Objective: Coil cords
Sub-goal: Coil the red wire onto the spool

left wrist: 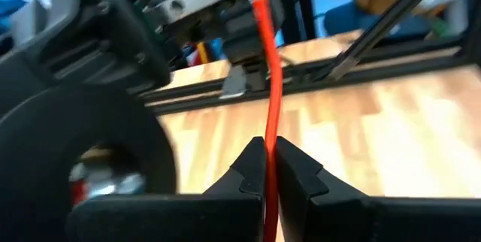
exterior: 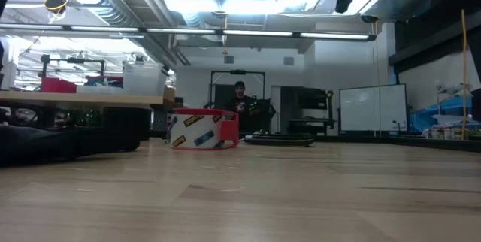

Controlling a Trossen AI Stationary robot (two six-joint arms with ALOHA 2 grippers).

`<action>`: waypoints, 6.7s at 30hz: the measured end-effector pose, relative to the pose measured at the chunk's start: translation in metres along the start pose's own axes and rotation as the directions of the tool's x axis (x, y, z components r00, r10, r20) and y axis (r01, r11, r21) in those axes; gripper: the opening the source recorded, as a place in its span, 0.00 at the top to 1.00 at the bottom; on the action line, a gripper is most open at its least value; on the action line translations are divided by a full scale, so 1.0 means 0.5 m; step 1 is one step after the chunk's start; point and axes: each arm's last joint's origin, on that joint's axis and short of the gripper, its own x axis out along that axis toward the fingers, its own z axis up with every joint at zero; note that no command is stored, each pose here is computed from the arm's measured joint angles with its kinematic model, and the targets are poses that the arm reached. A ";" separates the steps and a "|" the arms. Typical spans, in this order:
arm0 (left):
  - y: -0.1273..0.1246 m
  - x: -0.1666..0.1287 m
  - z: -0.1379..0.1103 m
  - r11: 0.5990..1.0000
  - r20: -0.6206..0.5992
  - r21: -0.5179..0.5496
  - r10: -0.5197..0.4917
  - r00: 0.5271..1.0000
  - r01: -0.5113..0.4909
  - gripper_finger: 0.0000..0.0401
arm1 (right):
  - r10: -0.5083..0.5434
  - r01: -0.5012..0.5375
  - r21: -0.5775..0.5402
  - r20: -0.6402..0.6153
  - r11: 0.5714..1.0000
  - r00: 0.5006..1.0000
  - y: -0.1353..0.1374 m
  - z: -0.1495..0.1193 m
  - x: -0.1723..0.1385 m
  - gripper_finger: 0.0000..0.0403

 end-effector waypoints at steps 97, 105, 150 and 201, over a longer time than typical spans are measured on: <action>0.023 -0.041 0.016 0.995 -0.050 -0.082 0.046 0.998 -0.050 0.71 | -0.165 0.150 -0.095 -0.183 0.984 0.969 -0.014 -0.037 -0.005 0.99; 0.038 -0.096 0.029 0.992 -0.106 -0.057 0.107 0.989 -0.114 0.71 | -0.158 0.143 -0.092 -0.177 0.985 0.971 -0.013 -0.036 -0.005 0.99; -0.081 -0.331 -0.192 0.694 -0.243 -0.395 0.553 0.797 -0.602 0.71 | 0.219 -0.218 0.020 -0.096 0.976 0.971 0.012 0.003 -0.017 0.99; -0.063 -0.054 -0.265 0.686 0.170 -0.721 0.036 0.985 0.100 0.81 | 0.204 -0.253 -0.067 -0.414 0.965 0.887 0.004 -0.069 -0.023 0.99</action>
